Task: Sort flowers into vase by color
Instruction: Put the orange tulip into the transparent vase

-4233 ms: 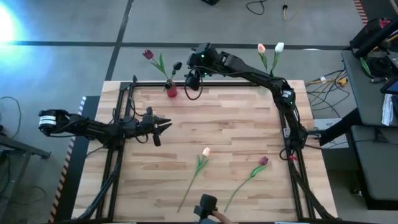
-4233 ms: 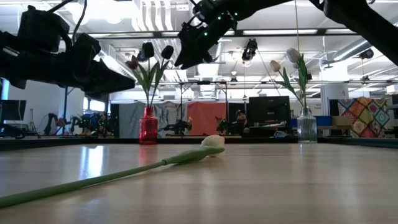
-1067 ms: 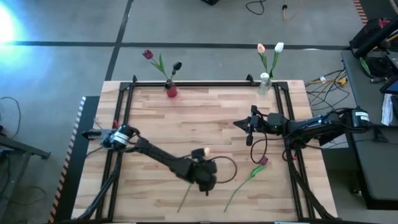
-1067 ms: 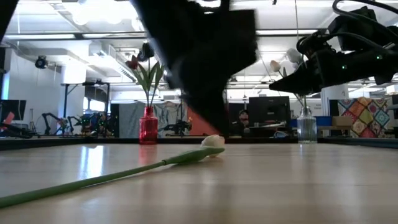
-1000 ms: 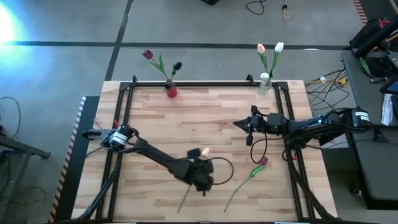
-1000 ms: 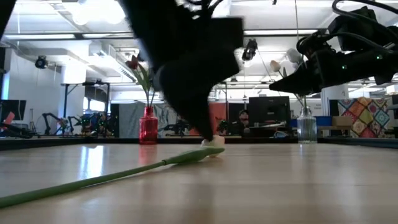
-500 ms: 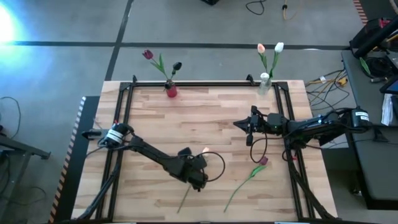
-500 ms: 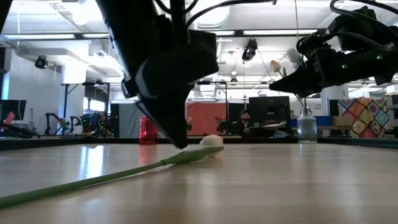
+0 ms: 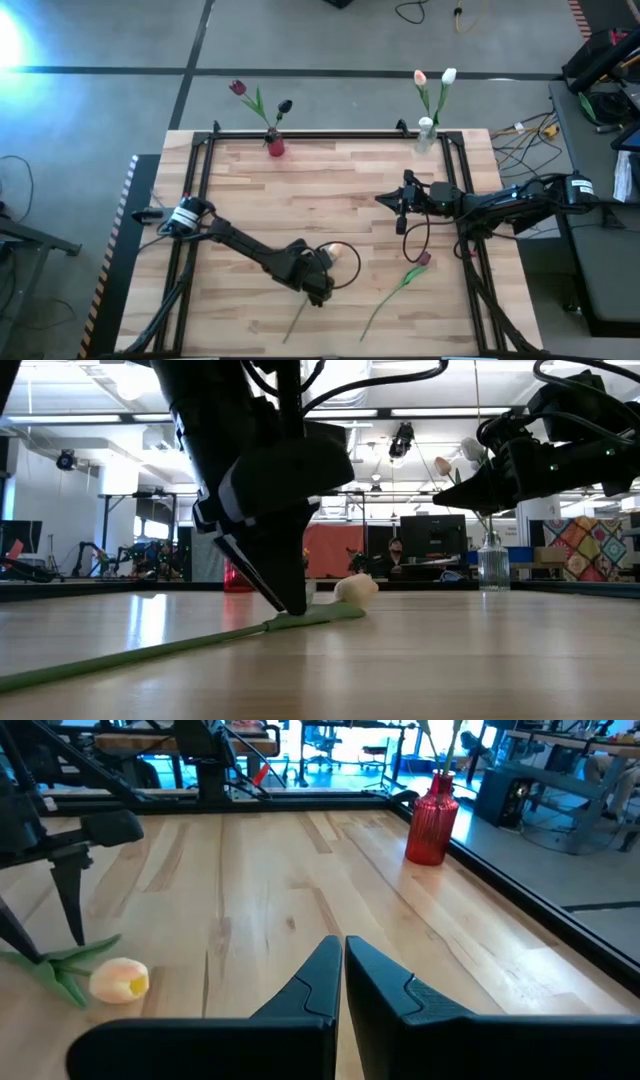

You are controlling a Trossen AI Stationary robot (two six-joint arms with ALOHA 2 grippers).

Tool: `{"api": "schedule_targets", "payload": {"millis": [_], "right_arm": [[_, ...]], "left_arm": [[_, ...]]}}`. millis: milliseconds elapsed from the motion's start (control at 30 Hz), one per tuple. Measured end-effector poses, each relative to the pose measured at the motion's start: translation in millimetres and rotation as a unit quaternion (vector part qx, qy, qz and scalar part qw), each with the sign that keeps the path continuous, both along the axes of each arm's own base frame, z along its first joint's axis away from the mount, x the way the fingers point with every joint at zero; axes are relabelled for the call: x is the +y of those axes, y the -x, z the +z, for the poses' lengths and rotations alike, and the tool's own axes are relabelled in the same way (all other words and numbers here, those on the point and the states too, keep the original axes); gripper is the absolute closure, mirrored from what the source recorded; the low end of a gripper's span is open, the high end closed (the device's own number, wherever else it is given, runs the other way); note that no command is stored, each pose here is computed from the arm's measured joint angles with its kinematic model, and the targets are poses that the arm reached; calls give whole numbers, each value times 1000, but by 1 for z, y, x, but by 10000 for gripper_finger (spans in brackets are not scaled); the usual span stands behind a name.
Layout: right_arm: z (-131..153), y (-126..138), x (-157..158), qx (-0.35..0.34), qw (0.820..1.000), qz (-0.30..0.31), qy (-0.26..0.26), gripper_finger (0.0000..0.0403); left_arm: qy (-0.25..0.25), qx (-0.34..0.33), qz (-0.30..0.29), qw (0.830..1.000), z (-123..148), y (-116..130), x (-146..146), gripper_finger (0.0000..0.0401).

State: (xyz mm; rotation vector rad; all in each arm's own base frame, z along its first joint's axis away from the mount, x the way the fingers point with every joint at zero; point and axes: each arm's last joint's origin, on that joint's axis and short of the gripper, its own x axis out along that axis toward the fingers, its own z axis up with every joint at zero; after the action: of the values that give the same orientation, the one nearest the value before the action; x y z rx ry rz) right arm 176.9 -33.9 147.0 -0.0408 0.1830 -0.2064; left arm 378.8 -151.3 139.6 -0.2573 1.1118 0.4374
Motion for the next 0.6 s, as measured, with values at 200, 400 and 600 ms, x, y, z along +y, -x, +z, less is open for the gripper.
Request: {"api": "schedule_targets", "payload": {"millis": [200,400,600], "right_arm": [[0,0,0,1,1000,2,6,390],[0,0,0,2,1000,4,7,390],[0,0,0,2,1000,6,11,390]], "left_arm": [[21,1,-6,1000,2,-2,-2,273],[37,3,-2,999,4,-2,-2,272],[50,-9,4,999,15,0,-3,272]]}}
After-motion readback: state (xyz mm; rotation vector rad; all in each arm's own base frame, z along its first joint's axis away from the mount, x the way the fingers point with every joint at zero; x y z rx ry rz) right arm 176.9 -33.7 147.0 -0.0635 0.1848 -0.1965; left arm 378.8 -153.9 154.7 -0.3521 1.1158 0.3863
